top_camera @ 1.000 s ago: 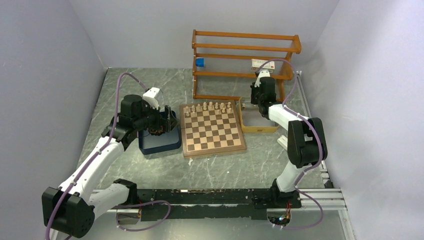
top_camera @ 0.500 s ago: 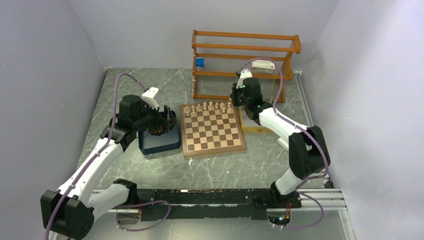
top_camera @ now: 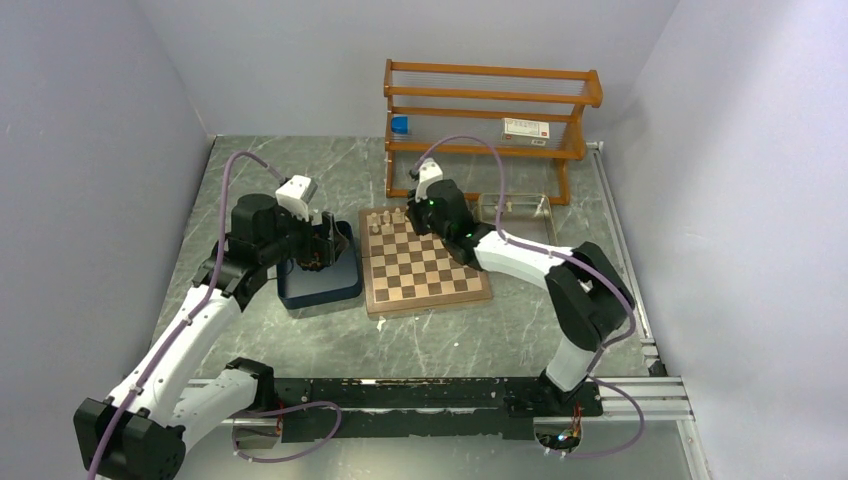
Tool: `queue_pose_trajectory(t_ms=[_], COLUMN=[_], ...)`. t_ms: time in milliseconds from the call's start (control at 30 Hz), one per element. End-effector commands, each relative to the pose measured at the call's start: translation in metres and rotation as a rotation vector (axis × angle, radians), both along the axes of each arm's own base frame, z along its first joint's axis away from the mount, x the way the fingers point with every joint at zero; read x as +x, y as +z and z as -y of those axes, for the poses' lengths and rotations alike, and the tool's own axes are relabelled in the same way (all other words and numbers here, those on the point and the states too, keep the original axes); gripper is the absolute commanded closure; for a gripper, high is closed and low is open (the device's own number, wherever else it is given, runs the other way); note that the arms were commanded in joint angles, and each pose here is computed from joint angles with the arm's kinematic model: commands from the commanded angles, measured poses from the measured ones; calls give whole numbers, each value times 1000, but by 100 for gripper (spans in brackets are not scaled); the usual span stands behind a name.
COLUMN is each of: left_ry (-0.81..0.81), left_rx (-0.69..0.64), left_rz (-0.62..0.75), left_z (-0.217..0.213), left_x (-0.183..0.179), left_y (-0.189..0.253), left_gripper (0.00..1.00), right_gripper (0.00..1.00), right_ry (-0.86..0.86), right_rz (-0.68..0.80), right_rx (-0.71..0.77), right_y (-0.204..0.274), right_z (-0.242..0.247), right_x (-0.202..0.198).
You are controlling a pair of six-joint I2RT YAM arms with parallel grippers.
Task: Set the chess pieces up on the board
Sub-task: Place the chess piece on the chessboard.
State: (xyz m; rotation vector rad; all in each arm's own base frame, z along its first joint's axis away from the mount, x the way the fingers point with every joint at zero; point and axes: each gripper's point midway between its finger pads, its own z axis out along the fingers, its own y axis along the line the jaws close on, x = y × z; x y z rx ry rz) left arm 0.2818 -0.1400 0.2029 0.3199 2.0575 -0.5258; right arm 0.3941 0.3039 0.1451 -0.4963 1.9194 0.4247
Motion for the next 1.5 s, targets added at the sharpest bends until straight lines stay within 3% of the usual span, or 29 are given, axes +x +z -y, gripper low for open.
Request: queue_pose_trajectory(t_ms=[0, 533, 1467], left_ry=[20, 26, 18], left_rx=[31, 42, 41], left_rz=[28, 35, 41], left_z=[-6, -7, -6], left_x=[-1, -2, -3], left_y=[7, 8, 10], left_gripper=[0, 0, 0], right_gripper=[94, 93, 91], right_ry=[-13, -19, -27], right_rz=[41, 5, -55], right_rx=[-25, -111, -172], right_y=[-9, -57, -82], right_z=[-15, -33, -38], right_x=[10, 21, 25])
